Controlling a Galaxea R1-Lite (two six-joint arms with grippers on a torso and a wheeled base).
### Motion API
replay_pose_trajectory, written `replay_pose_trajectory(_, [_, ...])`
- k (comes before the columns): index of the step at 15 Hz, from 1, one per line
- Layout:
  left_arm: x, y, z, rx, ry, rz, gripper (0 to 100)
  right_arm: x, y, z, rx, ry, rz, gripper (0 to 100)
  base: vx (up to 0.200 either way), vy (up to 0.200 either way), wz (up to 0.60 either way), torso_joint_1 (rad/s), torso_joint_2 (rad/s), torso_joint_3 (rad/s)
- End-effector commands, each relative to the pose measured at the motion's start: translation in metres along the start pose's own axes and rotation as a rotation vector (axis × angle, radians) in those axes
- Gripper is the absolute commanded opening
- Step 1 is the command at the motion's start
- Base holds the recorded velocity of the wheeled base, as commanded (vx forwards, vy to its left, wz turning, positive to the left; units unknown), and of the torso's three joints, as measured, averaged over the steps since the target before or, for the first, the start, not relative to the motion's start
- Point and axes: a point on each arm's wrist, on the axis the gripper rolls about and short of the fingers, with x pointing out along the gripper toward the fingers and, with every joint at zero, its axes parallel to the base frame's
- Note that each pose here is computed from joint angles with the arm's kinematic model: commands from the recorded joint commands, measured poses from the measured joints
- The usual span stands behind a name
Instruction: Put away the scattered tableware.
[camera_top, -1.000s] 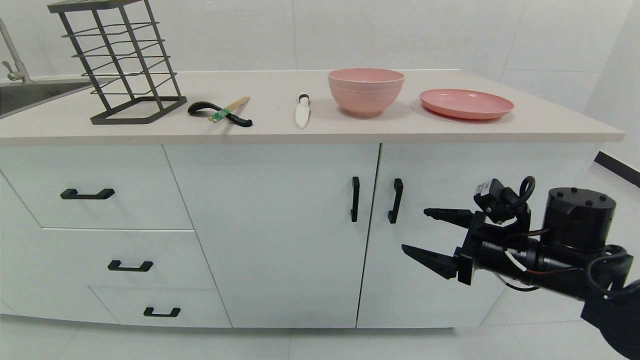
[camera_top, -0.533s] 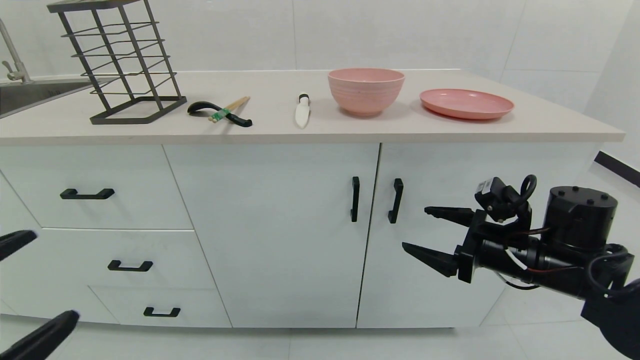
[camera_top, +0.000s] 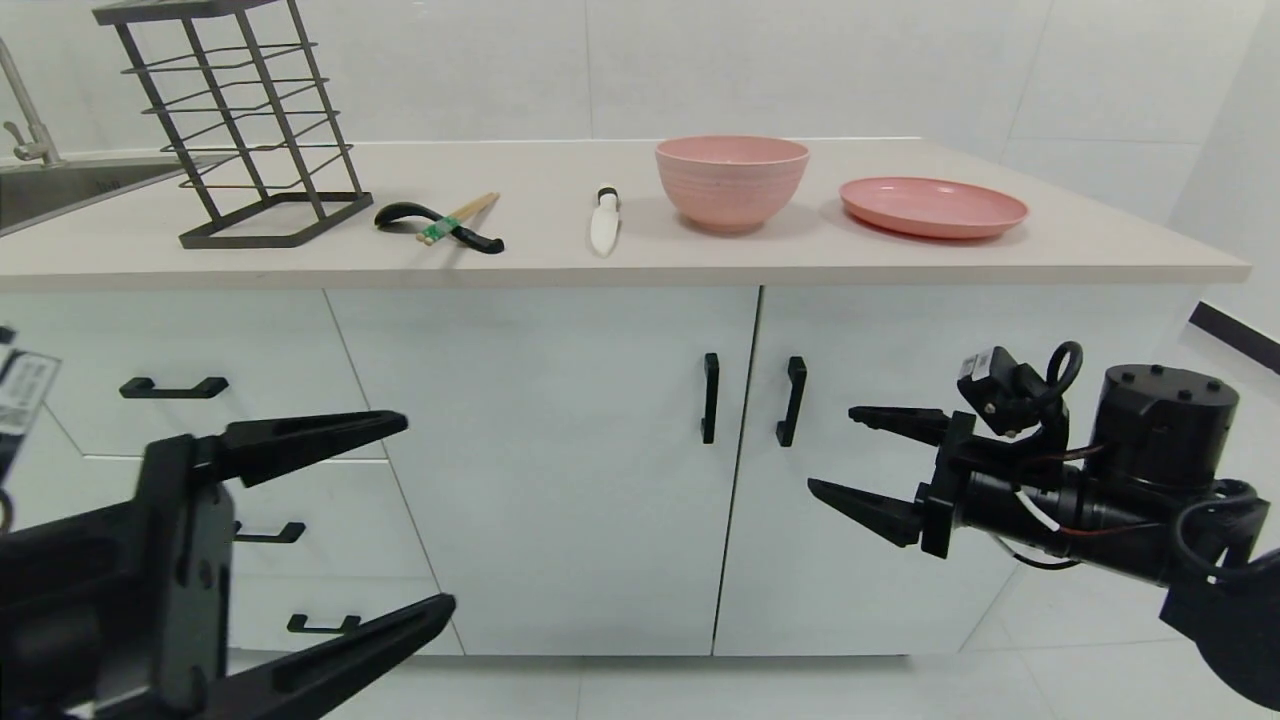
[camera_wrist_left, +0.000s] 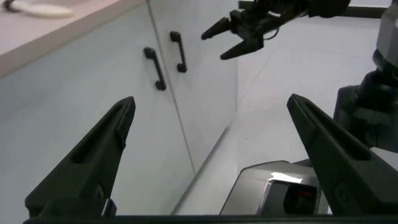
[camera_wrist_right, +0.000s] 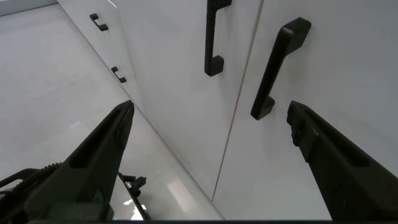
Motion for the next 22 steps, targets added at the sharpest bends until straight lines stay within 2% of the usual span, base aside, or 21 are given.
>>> replay_pose_trajectory(1, [0.053,0.006,-0.023,-0.029,0.046,-0.118,100,0.004,-0.004,-0.004,-0.013,-0.019,0.022,100,0.000,0.000,0.00,0.000,0.00,0.000])
replay_pose_trajectory(4, [0.080,0.006,-0.037,-0.041,0.062,-0.169,100,0.015,-0.009,-0.015,-0.029,-0.045,0.028,100,0.000,0.000,0.00,0.000,0.00,0.000])
replay_pose_trajectory(6, [0.112,0.011,-0.042,-0.031,0.040,-0.195,100,0.023,-0.012,-0.025,-0.018,-0.028,0.037,100,0.000,0.000,0.00,0.000,0.00,0.000])
replay_pose_trajectory(9, [0.134,0.011,-0.046,-0.029,0.037,-0.219,100,0.033,-0.021,-0.025,-0.023,-0.039,0.031,100,0.000,0.000,0.00,0.000,0.00,0.000])
replay_pose_trajectory(13, [0.146,0.009,-0.058,-0.043,0.061,-0.238,100,0.036,-0.024,-0.025,-0.030,-0.046,0.027,100,0.000,0.000,0.00,0.000,0.00,0.000])
replay_pose_trajectory(15, [0.158,0.012,-0.056,-0.027,0.020,-0.234,100,0.040,-0.028,-0.024,-0.036,-0.055,0.022,100,0.000,0.000,0.00,0.000,0.00,0.000])
replay_pose_trajectory(17, [0.162,0.013,-0.055,-0.041,0.003,-0.233,100,0.043,-0.030,-0.024,-0.039,-0.059,0.023,100,0.000,0.000,0.00,0.000,0.00,0.000])
replay_pose_trajectory(22, [0.171,0.015,-0.059,-0.047,-0.003,-0.225,100,0.055,-0.028,-0.027,-0.061,-0.079,0.063,100,0.000,0.000,0.00,0.000,0.00,0.000])
